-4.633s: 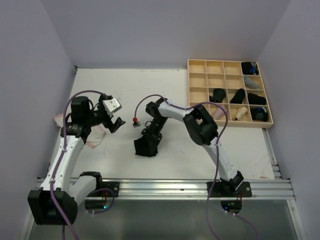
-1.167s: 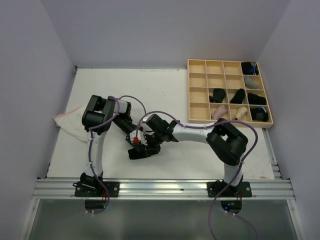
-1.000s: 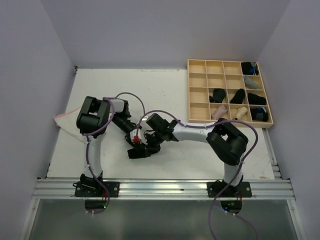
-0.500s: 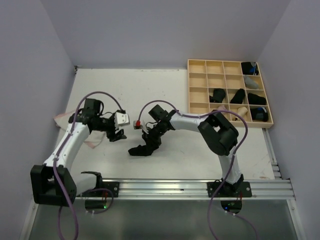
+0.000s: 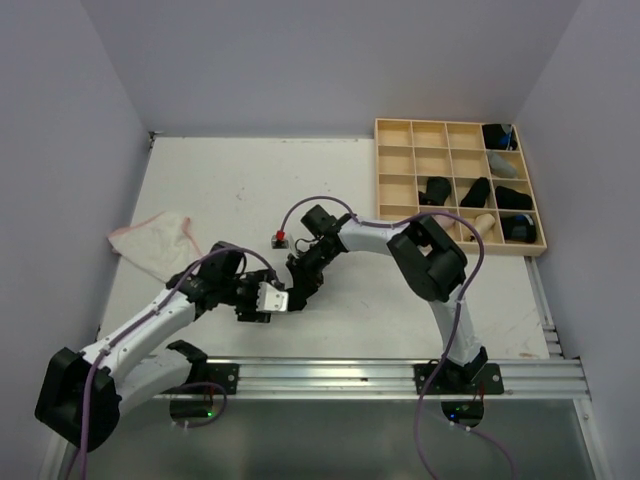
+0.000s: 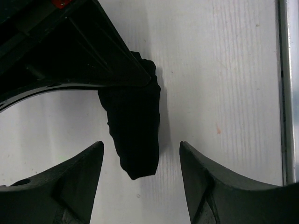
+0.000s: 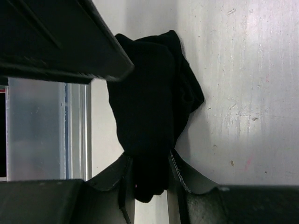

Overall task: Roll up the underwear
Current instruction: Roll the underwear, then place the rolled underwear into the container

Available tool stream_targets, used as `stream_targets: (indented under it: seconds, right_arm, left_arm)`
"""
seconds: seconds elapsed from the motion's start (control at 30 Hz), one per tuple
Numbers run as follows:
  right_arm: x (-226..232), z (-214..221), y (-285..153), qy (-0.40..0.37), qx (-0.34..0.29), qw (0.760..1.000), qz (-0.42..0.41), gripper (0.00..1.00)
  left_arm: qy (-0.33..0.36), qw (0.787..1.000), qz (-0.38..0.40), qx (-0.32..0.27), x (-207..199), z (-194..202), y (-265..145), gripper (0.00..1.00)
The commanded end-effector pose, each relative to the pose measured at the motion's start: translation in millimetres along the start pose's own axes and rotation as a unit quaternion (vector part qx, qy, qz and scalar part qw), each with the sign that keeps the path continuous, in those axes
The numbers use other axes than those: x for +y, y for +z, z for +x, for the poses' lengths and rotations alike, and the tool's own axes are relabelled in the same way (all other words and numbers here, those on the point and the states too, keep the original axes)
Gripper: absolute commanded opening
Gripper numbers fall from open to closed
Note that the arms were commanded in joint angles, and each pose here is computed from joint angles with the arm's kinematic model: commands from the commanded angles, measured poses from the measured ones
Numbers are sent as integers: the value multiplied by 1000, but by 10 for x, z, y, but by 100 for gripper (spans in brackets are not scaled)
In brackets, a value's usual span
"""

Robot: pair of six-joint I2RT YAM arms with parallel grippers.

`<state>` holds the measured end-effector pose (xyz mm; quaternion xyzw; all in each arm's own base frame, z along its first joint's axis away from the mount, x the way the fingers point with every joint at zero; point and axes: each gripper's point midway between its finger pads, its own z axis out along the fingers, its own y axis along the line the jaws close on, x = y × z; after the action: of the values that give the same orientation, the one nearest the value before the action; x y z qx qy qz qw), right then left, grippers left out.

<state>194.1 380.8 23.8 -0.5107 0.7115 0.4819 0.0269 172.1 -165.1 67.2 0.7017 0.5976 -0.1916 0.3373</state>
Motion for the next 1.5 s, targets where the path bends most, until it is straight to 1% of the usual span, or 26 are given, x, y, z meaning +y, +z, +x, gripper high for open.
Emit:
stream_targets:
  seconds: [0.0, 0.1, 0.23, 0.27, 0.3, 0.33, 0.37, 0.43, 0.47, 0.57, 0.63, 0.67, 0.7, 0.83, 0.9, 0.93, 0.97, 1.0, 1.07, 1.1, 1.17, 1.2, 1.27, 1.33, 1.37, 1.47]
  right_arm:
    - [-209, 333, 36, 52, 48, 997, 38, 0]
    - [-208, 331, 26, 51, 47, 997, 36, 0]
    - [-218, 335, -5, 51, 49, 997, 38, 0]
    - [-229, 296, -49, 45, 43, 997, 46, 9]
    - [-242, 263, -94, 41, 37, 997, 55, 16]
    - [-291, 251, -127, 35, 28, 997, 69, 23]
    - [-334, 176, -263, 33, 13, 995, 91, 35]
    - [-421, 116, -423, 32, -5, 992, 122, 45]
    - [-467, 19, -646, 28, -26, 989, 146, 52]
    - [-585, -129, -1161, 17, -72, 977, 200, 54]
    - [-503, -285, -1519, -16, -111, 965, 237, 57]
    - [-428, -387, -1789, -43, -132, 953, 269, 60]
    - [-466, -336, -1795, -48, -126, 952, 275, 60]
    - [-9, -441, -2054, -130, -146, 936, 294, 59]
    - [156, -456, -2050, -172, -139, 930, 293, 56]
    - [312, -435, -2013, -196, -130, 926, 295, 54]
    - [372, -420, -1970, -229, -115, 920, 297, 53]
    - [427, -339, -1891, -245, -98, 918, 295, 52]
    - [604, -317, -1747, -306, -68, 900, 305, 49]
    - [608, -214, -1655, -314, -54, 898, 303, 49]
    - [699, -229, -1555, -351, -45, 883, 308, 48]
    - [687, -194, -1498, -359, -38, 879, 310, 46]
    - [721, -154, -1332, -385, -13, 871, 305, 37]
    - [763, -150, -1141, -410, 1, 864, 293, 34]
    - [720, -131, -1047, -409, 11, 865, 291, 36]
    - [700, -178, -826, -414, 21, 866, 281, 49]
  left_arm:
    - [17, 999, -48, 18, 230, 59, 156, 68]
    - [13, 998, -24, 55, 163, 260, 281, 62]
    - [-6, 997, 6, 79, 92, 386, 362, 40]
    - [-20, 996, 17, 84, 61, 402, 374, 28]
    - [-25, 996, 24, 87, 106, 368, 367, 21]
    - [-50, 992, 52, 104, -3, 452, 395, 12]
    - [-56, 990, 68, 108, -50, 466, 402, 8]
    - [-77, 986, 91, 114, -128, 491, 419, 2]
    - [-85, 984, 104, 116, -173, 505, 419, 1]
    - [-116, 976, 138, 121, -267, 519, 435, 0]
    - [-132, 970, 160, 130, -323, 565, 449, 0]
    - [-138, 969, 162, 127, -283, 556, 460, 0]
    - [-144, 966, 173, 130, -306, 566, 466, 0]
    - [-183, 948, 222, 138, -351, 622, 510, 0]
    - [-196, 946, 223, 130, -225, 583, 532, 0]
    - [-211, 937, 243, 138, -282, 626, 536, 0]
    - [-211, 937, 244, 135, -191, 603, 560, 0]
    - [-230, 926, 263, 140, -242, 640, 569, 0]
    - [-239, 924, 265, 140, -148, 647, 602, 0]
    - [-251, 917, 276, 144, -175, 682, 608, 0]
    - [-256, 915, 274, 146, -101, 694, 638, 0]
    - [-266, 909, 284, 150, -130, 719, 645, 0]
    - [-272, 908, 283, 147, -75, 706, 672, 0]
    - [-283, 903, 289, 148, -83, 713, 693, 0]
    - [-283, 903, 289, 147, -63, 709, 704, 0]
    - [-289, 900, 290, 149, -54, 713, 720, 0]
